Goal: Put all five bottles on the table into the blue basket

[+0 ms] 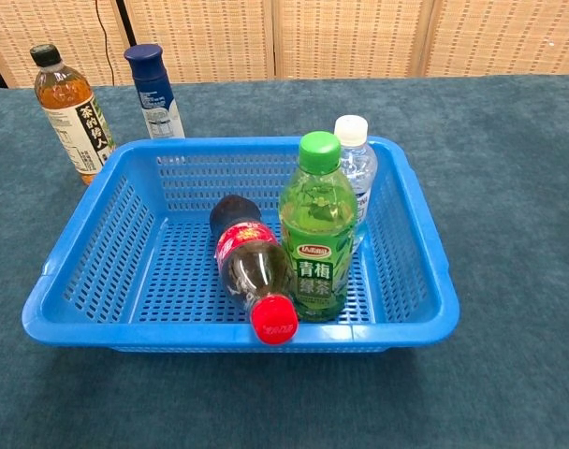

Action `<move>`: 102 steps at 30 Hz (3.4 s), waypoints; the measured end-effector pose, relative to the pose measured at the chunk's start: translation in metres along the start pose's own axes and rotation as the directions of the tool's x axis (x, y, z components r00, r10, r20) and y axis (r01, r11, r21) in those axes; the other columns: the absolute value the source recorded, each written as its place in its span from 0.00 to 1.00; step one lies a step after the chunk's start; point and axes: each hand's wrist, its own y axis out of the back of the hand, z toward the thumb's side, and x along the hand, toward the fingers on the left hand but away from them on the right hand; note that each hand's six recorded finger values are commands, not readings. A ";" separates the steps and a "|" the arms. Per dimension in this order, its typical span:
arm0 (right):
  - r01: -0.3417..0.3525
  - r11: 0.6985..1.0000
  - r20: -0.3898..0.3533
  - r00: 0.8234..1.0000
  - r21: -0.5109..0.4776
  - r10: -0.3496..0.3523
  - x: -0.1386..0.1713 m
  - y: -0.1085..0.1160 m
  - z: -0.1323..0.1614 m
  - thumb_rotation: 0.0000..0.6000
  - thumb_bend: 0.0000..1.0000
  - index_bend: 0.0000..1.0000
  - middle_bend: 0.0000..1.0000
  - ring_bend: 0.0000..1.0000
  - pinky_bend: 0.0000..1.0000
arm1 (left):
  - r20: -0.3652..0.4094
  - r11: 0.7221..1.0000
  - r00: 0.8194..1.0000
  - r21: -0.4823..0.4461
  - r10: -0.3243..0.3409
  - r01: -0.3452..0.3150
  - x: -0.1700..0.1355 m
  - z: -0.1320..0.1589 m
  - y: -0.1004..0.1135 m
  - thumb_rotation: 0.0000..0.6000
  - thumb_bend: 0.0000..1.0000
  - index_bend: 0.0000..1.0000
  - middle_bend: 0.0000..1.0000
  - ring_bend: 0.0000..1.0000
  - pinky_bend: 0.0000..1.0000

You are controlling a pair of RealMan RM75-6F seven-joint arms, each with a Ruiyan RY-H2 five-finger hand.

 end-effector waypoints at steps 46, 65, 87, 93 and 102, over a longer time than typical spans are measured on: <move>-0.023 0.997 -0.058 0.998 -0.076 0.018 -0.007 0.007 0.006 1.00 0.00 0.01 0.00 0.00 0.00 | 0.195 0.939 0.980 -0.332 -0.030 0.094 0.060 0.069 -0.066 1.00 0.50 0.59 0.43 0.38 0.40; -0.010 0.996 -0.042 0.999 -0.088 0.007 -0.007 0.012 0.003 1.00 0.00 0.01 0.00 0.00 0.00 | 0.567 0.881 0.774 -0.169 -0.280 0.442 -0.026 0.233 -0.111 1.00 0.50 0.57 0.43 0.37 0.40; -0.017 0.994 -0.034 0.999 -0.106 0.014 -0.007 0.014 -0.001 1.00 0.00 0.01 0.00 0.00 0.00 | 0.459 0.839 0.761 -0.058 -0.459 0.541 -0.003 0.221 -0.213 1.00 0.27 0.00 0.00 0.00 0.00; -0.023 0.994 -0.039 0.999 -0.107 0.018 -0.007 0.013 0.000 1.00 0.00 0.01 0.00 0.00 0.00 | 0.487 0.867 0.776 -0.073 -0.401 0.494 -0.003 0.220 -0.194 1.00 0.25 0.00 0.00 0.00 0.00; -0.034 0.993 -0.059 0.998 -0.109 0.028 -0.004 0.010 0.007 1.00 0.00 0.01 0.00 0.00 0.00 | 0.544 0.912 0.809 -0.177 -0.222 0.369 -0.009 0.212 -0.120 1.00 0.24 0.00 0.00 0.00 0.00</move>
